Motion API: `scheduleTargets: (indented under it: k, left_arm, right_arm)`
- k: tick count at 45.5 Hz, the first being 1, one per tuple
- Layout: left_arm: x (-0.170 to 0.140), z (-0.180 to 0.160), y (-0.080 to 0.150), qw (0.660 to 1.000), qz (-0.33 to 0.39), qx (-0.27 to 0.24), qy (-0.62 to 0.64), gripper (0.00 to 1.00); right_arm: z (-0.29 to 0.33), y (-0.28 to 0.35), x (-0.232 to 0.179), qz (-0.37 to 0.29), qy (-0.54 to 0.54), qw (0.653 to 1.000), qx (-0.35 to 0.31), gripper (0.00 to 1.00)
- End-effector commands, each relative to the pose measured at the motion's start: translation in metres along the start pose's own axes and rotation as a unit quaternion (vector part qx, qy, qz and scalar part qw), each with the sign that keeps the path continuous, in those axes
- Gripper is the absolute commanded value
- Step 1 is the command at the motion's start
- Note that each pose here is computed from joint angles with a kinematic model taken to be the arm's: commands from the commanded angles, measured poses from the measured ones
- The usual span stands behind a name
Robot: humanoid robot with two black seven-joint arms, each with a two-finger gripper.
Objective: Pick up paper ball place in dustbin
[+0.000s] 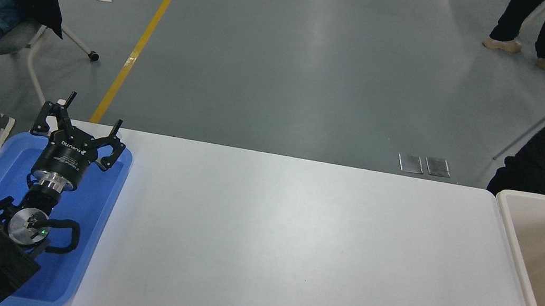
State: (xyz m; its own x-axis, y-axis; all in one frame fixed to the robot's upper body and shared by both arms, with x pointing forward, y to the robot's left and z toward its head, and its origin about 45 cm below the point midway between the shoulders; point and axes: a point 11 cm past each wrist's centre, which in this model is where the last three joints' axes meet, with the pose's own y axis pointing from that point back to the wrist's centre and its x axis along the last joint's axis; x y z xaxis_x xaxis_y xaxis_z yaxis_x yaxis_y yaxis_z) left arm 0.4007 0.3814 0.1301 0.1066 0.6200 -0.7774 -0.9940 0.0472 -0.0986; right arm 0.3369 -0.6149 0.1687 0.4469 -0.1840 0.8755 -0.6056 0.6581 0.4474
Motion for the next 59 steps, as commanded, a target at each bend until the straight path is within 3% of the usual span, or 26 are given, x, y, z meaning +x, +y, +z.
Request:
scheduleTargets:
  k: [1,24,29,48,54,59]
  left_arm:
    - [0.0,0.0,0.0,1.0,0.0,-0.001,0.0,1.0]
    - [0.0,0.0,0.0,1.0,0.0,-0.001,0.0,1.0]
    - [0.0,0.0,0.0,1.0,-0.001,-0.001,0.001,1.0]
    - [0.0,0.0,0.0,1.0,0.0,-0.001,0.0,1.0]
    - [0.0,0.0,0.0,1.0,0.0,-0.001,0.0,1.0]
    - [0.0,0.0,0.0,1.0,0.0,-0.001,0.001,1.0]
  right_arm:
    - [-0.001,0.003,-0.055,0.021,-0.067,0.997,-0.022,0.0]
    - [-0.001,0.01,-0.094,0.003,-0.101,0.994,-0.031,0.03]
    - [-0.003,0.009,-0.088,0.007,-0.104,0.994,-0.03,1.0]
    - [-0.016,0.008,-0.085,-0.003,-0.122,0.992,-0.02,1.0]
    - [-0.044,0.008,-0.07,-0.006,-0.215,0.977,-0.006,1.0]
    - [-0.08,0.01,-0.053,-0.017,-0.34,0.94,0.014,1.0]
